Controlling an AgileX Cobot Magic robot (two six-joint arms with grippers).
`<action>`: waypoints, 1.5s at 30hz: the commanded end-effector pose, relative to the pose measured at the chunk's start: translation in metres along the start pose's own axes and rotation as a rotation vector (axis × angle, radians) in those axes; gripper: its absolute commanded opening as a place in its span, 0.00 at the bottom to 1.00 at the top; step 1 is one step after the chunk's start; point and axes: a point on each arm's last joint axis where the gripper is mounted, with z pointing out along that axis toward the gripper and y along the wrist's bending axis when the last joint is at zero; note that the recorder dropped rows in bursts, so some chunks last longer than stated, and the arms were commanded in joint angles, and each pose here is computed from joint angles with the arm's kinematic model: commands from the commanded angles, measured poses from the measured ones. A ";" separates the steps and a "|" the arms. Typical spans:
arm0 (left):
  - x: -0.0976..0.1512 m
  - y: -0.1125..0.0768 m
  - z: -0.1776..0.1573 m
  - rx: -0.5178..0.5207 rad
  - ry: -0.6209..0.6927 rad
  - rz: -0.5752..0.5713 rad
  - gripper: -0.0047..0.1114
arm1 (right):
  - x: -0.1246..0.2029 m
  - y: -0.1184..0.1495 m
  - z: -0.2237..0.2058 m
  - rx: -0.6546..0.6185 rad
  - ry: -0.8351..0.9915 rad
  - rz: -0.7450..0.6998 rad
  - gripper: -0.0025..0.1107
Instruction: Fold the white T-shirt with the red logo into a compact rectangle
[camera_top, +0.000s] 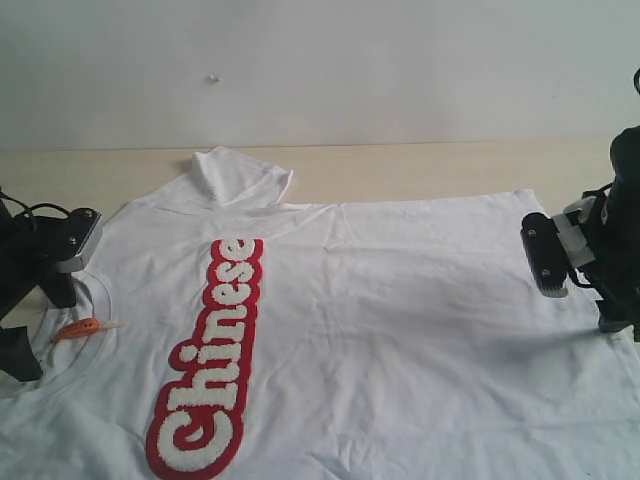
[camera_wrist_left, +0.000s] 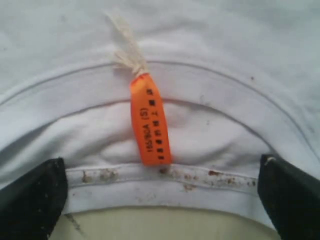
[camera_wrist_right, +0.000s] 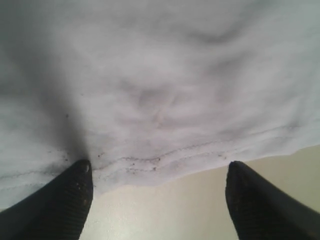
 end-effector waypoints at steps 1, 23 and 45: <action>0.001 0.003 0.001 -0.014 -0.003 -0.010 0.93 | 0.002 -0.003 -0.004 0.035 0.002 0.009 0.66; 0.001 0.002 0.001 -0.011 -0.003 -0.010 0.93 | 0.014 -0.010 -0.010 -0.241 -0.111 -0.007 0.70; 0.000 0.003 0.001 -0.015 -0.004 -0.007 0.93 | 0.034 -0.011 0.016 -0.251 -0.117 0.075 0.95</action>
